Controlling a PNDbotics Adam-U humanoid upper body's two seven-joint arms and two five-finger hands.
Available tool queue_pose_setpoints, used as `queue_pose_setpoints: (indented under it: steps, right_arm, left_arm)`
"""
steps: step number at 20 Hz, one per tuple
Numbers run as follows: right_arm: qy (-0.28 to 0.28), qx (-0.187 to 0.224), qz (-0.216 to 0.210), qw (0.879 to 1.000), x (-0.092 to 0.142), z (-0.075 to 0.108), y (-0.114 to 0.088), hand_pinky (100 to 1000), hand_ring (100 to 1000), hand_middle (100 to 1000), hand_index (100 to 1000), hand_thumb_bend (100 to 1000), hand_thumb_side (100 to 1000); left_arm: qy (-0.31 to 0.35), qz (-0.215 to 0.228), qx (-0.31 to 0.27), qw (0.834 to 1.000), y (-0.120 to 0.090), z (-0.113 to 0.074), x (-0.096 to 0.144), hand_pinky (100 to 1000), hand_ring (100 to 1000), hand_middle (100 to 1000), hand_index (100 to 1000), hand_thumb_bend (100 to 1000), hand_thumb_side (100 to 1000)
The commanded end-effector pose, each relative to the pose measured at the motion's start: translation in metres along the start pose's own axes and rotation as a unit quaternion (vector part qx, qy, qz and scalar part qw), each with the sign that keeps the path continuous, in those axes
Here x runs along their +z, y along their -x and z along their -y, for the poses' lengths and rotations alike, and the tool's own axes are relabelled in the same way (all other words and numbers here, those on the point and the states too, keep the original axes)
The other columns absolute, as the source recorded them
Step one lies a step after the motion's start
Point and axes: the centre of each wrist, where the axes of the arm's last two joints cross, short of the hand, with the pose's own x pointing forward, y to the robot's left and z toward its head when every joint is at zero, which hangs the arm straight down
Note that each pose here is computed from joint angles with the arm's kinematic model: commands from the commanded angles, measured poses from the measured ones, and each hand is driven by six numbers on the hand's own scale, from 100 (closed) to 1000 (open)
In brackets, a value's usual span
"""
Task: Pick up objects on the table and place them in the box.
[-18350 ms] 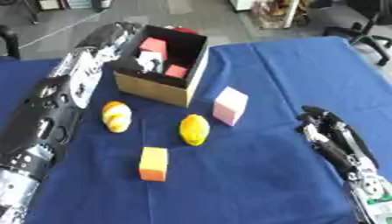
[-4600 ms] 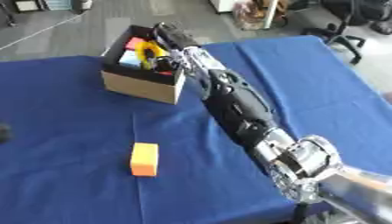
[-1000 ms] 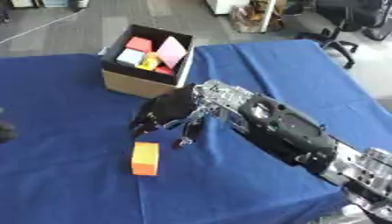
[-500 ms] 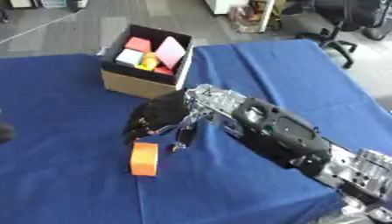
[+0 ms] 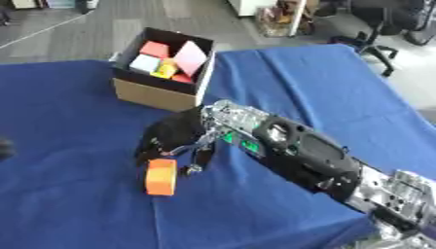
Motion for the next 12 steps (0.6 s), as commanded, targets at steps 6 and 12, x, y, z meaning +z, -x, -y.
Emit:
queue_pose_setpoints:
  steps: [6,12]
  right_arm:
    - [-0.045,0.055,0.069,0.995,0.011,0.006,0.011,920,859,780,685,236,155]
    - [0.074,-0.003,0.003,0.997,0.052,0.000,0.040,898,827,740,638,100,106]
  left_arm:
    - [0.000,0.014,-0.009,1.000,-0.008,-0.004,-0.002,792,679,635,866,100,773]
    - [-0.005,0.011,-0.009,1.000,-0.007,-0.006,-0.001,792,679,635,866,100,772]
